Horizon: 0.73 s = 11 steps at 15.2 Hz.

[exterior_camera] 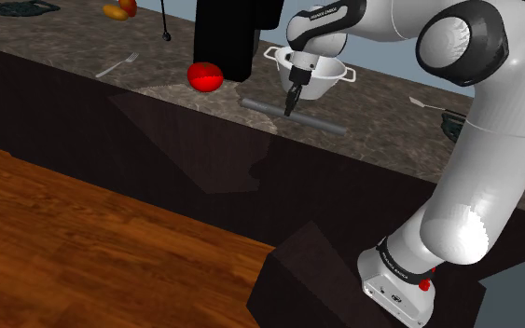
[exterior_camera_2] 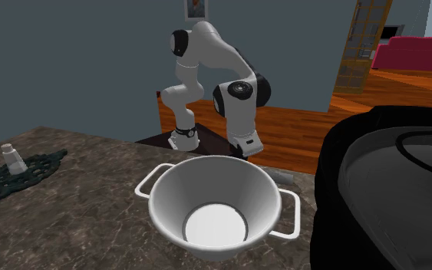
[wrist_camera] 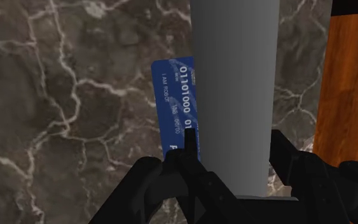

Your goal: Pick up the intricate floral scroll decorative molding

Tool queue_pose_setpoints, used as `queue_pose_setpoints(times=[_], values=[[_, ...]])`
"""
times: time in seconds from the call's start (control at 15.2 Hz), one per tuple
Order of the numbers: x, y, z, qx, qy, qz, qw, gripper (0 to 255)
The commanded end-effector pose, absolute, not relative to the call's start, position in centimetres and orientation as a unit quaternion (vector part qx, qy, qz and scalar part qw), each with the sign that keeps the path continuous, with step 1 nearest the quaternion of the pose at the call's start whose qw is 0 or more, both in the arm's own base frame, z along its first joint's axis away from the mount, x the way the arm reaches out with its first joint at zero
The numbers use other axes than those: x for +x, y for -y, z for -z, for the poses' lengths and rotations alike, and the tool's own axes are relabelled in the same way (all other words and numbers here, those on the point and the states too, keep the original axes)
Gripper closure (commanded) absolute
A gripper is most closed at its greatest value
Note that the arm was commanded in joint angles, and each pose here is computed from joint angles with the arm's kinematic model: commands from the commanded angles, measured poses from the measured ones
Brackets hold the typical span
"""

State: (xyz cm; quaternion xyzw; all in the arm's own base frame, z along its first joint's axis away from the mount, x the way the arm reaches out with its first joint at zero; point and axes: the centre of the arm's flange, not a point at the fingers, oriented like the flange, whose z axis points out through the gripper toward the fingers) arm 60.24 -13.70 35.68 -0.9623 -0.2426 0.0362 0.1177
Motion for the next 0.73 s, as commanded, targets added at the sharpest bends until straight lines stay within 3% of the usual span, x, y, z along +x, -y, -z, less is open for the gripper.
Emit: queue_pose_setpoints(times=[0.0, 0.66], values=[[60.2, 13.8, -35.5, -0.962, 0.242, -0.037, 0.118, 255], [60.2, 13.8, -40.8, -0.962, 0.242, -0.037, 0.118, 255]])
